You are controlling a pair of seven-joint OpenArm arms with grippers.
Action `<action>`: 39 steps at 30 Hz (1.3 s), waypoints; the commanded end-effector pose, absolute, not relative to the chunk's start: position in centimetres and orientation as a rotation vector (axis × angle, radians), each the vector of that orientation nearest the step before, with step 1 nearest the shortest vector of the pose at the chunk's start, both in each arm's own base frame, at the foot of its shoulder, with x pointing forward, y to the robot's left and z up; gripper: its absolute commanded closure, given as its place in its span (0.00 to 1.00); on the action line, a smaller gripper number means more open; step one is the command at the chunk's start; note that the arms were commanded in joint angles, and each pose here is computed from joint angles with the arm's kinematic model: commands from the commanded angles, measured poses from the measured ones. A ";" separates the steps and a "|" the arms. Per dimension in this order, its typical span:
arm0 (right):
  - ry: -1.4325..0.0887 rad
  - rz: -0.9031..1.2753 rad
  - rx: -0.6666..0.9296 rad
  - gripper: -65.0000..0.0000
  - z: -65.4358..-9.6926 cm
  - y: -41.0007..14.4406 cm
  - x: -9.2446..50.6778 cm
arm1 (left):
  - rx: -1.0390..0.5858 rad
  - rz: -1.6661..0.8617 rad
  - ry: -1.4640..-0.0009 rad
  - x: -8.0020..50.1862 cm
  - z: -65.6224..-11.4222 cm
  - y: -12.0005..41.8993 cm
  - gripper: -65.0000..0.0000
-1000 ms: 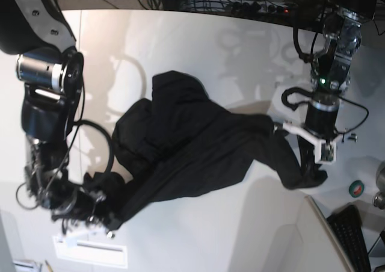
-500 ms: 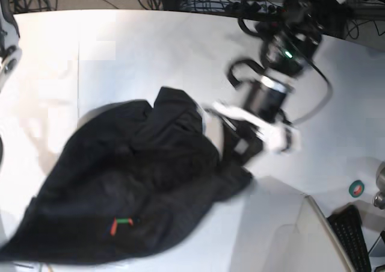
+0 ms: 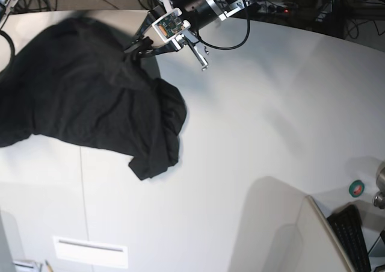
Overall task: Layout the t-shirt on the table in an organized manner, then fold the t-shirt properly
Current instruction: 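Lift the black shirt with both grippers and swing it across the table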
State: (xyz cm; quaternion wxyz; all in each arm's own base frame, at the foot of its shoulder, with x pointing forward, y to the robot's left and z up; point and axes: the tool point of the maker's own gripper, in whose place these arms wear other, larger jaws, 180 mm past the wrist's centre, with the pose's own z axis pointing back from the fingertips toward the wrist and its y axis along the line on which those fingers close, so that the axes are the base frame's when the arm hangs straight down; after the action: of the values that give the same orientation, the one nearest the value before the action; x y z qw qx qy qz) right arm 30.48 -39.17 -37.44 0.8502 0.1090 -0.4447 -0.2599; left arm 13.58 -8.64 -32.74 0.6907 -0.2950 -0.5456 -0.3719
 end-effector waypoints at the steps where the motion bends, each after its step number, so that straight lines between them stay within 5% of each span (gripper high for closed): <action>1: -0.977 -0.557 0.220 1.00 -36.4 -40.5 31.0 | -0.682 -0.825 -1.254 13.5 -31.9 -8.9 1.00; 6: -0.845 -0.649 0.265 0.98 -41.2 -40.1 28.8 | -0.649 -0.842 -1.205 13.3 -34.1 -8.4 1.00; 9: -0.824 -0.652 0.265 0.50 -41.8 -39.9 28.2 | -0.634 -0.849 -1.188 13.3 -35.0 -8.2 1.00; 10: -0.809 -0.649 0.266 0.40 -42.0 -39.8 27.9 | -0.633 -0.850 -1.187 13.3 -35.0 -8.2 1.00; 12: -0.810 -0.622 0.257 0.36 -41.4 -39.7 27.8 | -0.629 -0.848 -1.186 13.4 -35.1 -8.0 0.96; 17: -0.790 -0.365 0.235 0.43 -39.7 -34.9 28.4 | -0.594 -0.877 -1.171 13.4 -35.8 -6.4 0.14; 18: -0.779 -0.301 0.243 0.43 -39.7 -33.2 28.6 | -0.585 -0.884 -1.167 13.4 -36.0 -6.0 0.00; 19: -0.768 -0.244 0.257 0.43 -39.7 -31.5 29.0 | -0.576 -0.889 -1.164 13.5 -36.1 -5.6 0.00; 22: -0.732 -0.112 0.312 0.45 -40.7 -26.7 30.0 | -0.536 -0.877 -1.171 14.4 -36.3 -4.4 0.00; 25: -0.699 -0.031 0.363 0.74 -41.8 -23.2 31.3 | -0.465 -0.820 -1.189 16.2 -36.3 -2.5 0.03; 27: -0.663 0.003 0.388 1.00 -42.8 -21.6 31.9 | -0.404 -0.772 -1.202 17.5 -36.4 -0.7 0.21; 32: -0.568 0.027 0.467 1.00 -45.5 -16.9 33.4 | -0.191 -0.578 -1.244 22.4 -36.6 5.5 1.00; 39: -0.395 0.083 0.546 1.00 -48.8 -9.8 34.4 | 0.071 -0.357 -1.281 26.4 -35.8 15.0 1.00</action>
State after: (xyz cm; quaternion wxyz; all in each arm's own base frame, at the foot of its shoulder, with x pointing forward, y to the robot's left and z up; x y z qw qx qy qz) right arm 33.47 -10.39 -49.85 0.9486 0.2568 -0.1818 0.0327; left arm 26.02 15.10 -36.99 0.8004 0.0335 -0.5760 -0.1625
